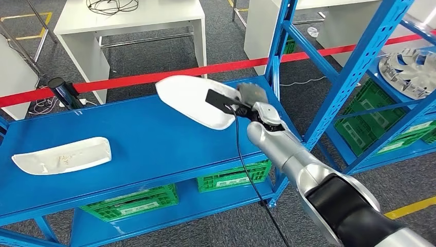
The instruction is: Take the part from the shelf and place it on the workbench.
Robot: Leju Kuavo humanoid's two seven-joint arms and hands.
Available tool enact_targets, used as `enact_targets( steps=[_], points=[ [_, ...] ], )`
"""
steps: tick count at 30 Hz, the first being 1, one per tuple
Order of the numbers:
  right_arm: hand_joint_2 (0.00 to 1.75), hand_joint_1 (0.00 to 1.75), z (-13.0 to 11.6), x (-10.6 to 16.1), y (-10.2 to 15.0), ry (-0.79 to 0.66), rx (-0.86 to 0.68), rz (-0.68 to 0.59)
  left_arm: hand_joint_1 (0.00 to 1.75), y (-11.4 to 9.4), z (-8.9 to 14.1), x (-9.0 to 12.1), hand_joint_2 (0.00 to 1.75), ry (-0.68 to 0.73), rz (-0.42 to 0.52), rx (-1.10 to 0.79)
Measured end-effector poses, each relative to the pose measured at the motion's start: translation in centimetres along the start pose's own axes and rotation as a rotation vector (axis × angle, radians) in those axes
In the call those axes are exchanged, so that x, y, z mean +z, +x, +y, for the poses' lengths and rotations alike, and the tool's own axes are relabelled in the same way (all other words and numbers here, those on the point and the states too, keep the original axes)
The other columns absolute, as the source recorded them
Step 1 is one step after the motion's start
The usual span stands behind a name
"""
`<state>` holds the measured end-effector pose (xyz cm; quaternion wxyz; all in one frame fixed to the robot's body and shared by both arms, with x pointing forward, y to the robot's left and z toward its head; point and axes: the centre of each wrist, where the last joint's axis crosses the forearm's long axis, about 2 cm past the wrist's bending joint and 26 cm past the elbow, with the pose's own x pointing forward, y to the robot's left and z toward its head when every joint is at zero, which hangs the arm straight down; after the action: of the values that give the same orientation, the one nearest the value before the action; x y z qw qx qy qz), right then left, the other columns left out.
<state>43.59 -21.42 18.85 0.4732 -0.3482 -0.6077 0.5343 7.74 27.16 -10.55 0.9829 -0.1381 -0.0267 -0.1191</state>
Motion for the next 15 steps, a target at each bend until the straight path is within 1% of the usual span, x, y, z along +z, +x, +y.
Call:
enact_targets(
  steps=[3, 5, 7, 11, 15],
  points=[
    [1.75, 1.75, -4.4, -0.8, 3.6, -0.136, -0.121, -0.141, 0.00, 0.2, 0.0, 0.0, 1.75, 0.002, 0.001, -0.017],
    [1.75, 1.75, -7.1, -0.7, 6.0, -0.210, -0.182, -0.238, 0.00, 0.4, -0.1, 0.0, 1.75, 0.002, -0.003, -0.026],
    [1.75, 1.75, -9.3, 0.0, 8.1, -0.269, -0.236, -0.332, 0.00, 0.6, -0.1, 0.0, 1.75, 0.002, -0.008, -0.032],
    [1.75, 1.75, -12.4, 1.7, 11.5, -0.352, -0.286, -0.474, 0.00, 1.2, -0.1, 0.1, 1.75, 0.005, -0.017, -0.043],
    [1.75, 1.75, -14.1, 2.9, 13.2, -0.388, -0.308, -0.565, 0.00, 1.7, -0.3, 0.1, 1.75, 0.004, -0.016, -0.053]
  ],
)
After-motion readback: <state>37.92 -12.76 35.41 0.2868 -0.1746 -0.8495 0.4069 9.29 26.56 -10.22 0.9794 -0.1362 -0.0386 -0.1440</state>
